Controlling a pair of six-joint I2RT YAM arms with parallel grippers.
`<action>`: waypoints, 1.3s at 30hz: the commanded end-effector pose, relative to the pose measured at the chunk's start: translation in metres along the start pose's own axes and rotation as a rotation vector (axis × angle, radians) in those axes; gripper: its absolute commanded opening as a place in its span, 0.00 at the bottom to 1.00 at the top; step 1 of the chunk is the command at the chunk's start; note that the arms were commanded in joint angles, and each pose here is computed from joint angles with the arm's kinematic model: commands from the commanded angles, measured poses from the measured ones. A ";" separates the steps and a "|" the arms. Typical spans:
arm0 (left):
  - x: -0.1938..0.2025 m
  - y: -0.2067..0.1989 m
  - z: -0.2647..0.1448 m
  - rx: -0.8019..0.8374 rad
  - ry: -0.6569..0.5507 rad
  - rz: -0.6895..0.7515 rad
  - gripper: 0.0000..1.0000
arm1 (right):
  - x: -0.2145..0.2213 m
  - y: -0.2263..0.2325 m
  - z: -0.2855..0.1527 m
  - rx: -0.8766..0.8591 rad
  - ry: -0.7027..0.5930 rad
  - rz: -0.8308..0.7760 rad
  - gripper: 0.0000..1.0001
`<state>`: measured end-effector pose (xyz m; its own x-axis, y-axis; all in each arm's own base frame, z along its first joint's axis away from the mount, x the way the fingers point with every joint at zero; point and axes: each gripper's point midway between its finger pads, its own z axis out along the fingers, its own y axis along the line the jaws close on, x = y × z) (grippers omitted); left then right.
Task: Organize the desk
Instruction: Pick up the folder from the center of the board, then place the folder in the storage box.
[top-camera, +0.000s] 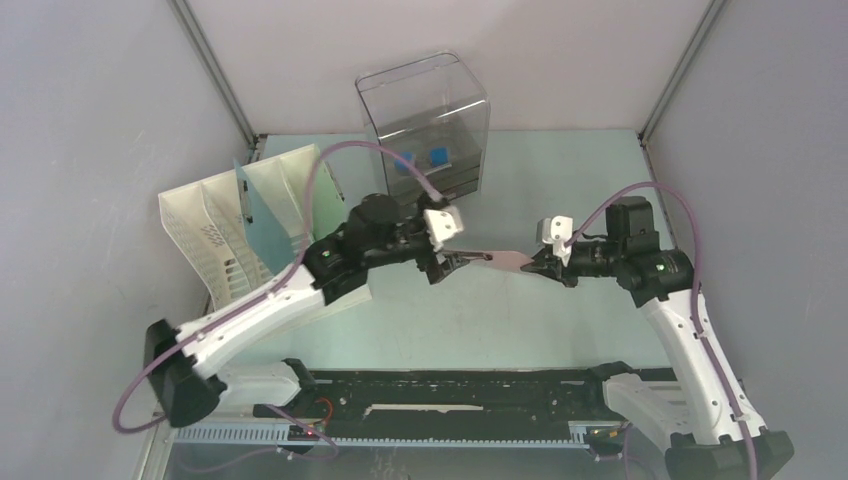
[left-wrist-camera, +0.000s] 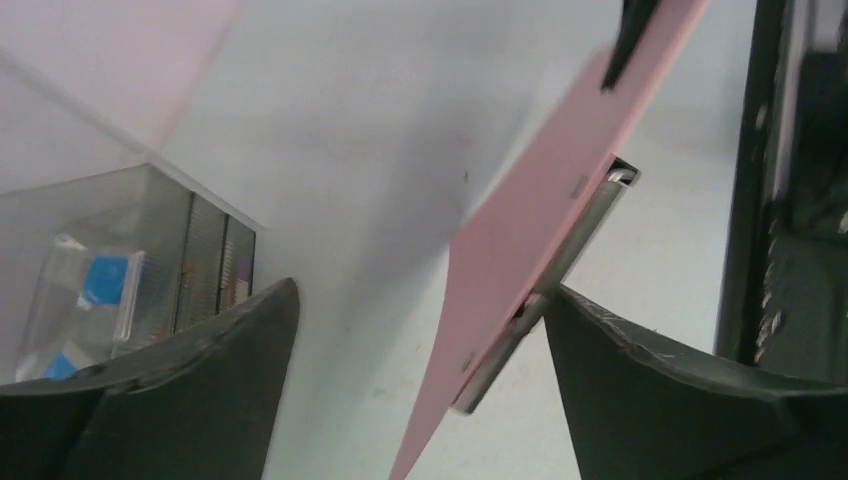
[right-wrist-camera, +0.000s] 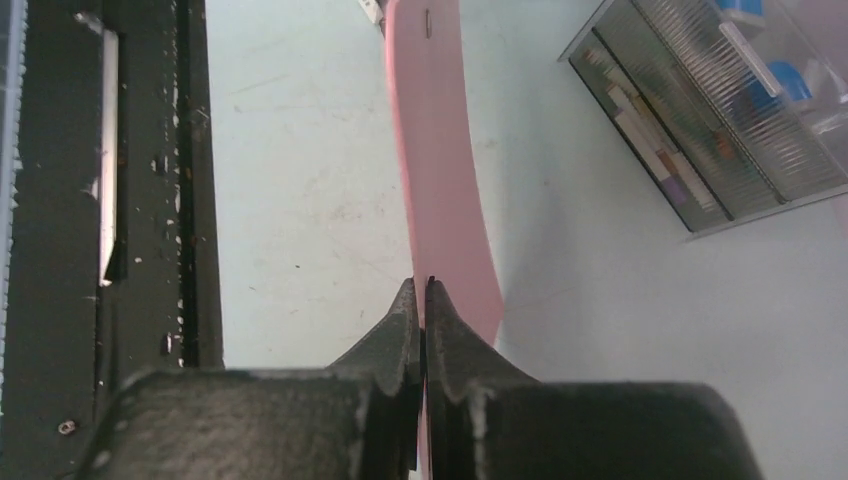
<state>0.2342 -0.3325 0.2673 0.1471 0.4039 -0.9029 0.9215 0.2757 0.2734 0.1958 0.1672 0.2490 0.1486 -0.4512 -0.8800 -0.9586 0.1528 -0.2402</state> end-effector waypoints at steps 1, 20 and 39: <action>-0.075 0.028 -0.056 -0.170 -0.346 -0.145 0.99 | -0.026 0.015 -0.013 -0.046 -0.088 0.105 0.00; -0.042 -0.021 -0.114 -0.085 -0.629 -0.547 1.00 | -0.100 -0.002 -0.072 -0.160 -0.485 0.394 0.00; -0.021 -0.037 -0.068 0.067 -0.636 -0.614 1.00 | -0.072 0.009 -0.063 -0.216 -0.470 0.508 0.00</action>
<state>0.1680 -0.2932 0.2823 -0.2841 -0.3164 -0.9051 0.9064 0.2193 -0.3612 0.1901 0.1417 0.3194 -0.3091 0.0571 -0.9493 -0.9247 0.2152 0.3140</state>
